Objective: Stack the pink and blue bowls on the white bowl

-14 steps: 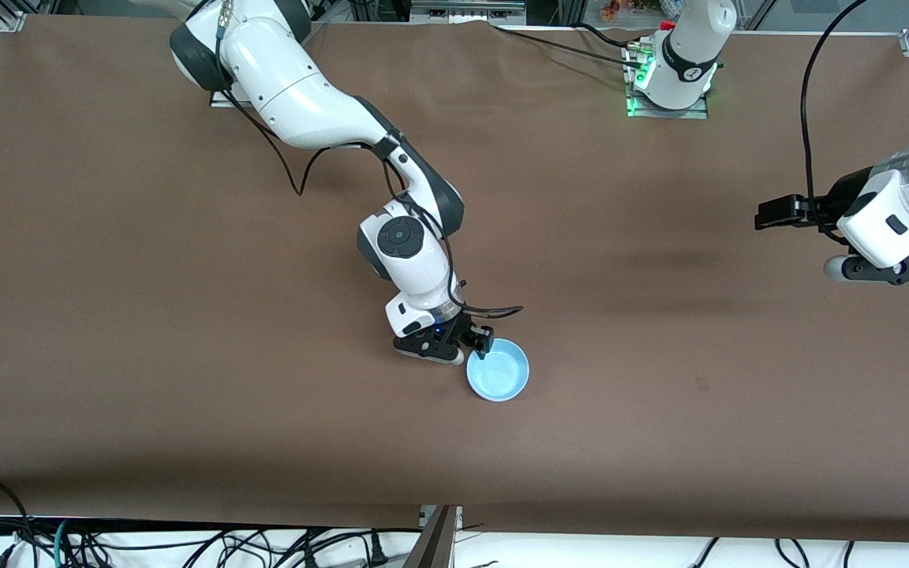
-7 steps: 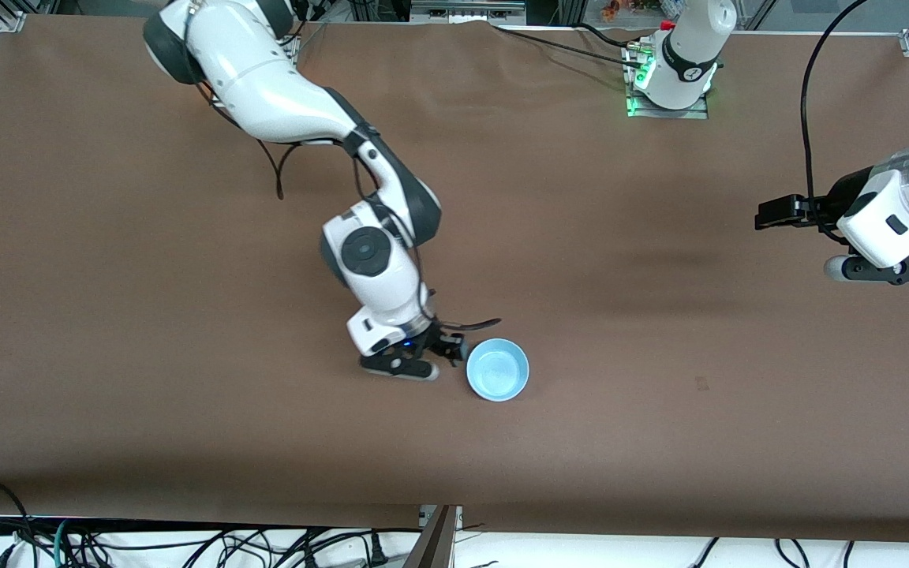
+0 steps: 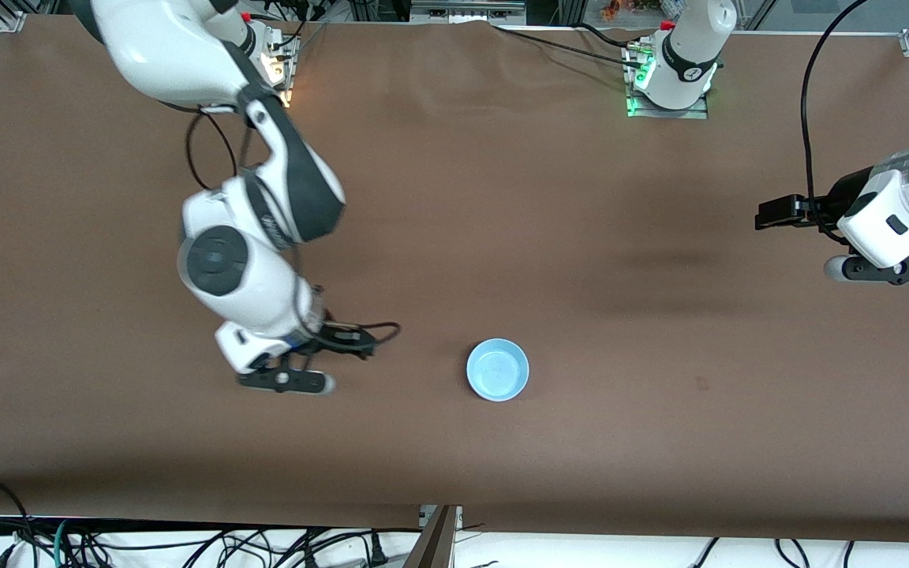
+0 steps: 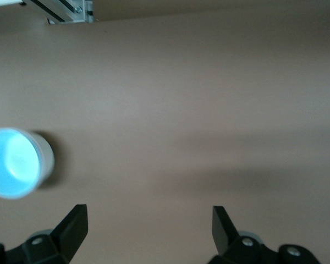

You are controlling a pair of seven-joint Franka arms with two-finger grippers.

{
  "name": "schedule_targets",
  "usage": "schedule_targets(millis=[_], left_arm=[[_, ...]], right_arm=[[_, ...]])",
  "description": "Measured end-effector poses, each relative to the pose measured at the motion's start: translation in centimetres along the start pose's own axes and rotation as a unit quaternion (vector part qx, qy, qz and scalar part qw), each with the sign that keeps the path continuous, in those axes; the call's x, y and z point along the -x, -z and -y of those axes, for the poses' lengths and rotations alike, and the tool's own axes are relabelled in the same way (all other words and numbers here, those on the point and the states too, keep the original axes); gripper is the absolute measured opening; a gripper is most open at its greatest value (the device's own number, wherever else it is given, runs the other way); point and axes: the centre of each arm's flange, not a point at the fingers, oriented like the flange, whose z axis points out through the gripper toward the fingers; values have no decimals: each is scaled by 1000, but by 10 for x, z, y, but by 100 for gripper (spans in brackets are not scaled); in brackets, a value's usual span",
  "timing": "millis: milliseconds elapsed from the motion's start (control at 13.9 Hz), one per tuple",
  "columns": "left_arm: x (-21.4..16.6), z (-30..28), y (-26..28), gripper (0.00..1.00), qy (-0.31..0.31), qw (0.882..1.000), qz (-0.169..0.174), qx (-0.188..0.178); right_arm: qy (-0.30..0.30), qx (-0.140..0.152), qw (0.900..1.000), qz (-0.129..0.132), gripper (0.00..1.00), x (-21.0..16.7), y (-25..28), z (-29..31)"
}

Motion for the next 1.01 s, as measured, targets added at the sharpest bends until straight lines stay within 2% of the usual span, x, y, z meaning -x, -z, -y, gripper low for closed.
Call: schedule_targets(millis=[216, 361, 505, 722, 1010], left_arm=[[0, 0, 0, 100, 0, 1000, 0, 0], [0, 0, 0, 100, 0, 1000, 0, 0], [0, 0, 0, 100, 0, 1000, 0, 0], [0, 0, 0, 100, 0, 1000, 0, 0], [0, 0, 0, 100, 0, 1000, 0, 0]], right_arm=[[45, 29, 997, 51, 100, 22, 97, -70], [56, 33, 996, 60, 100, 44, 165, -121], [57, 38, 996, 60, 100, 69, 208, -168], [49, 41, 996, 60, 100, 97, 200, -213], [52, 38, 997, 49, 100, 113, 164, -216]])
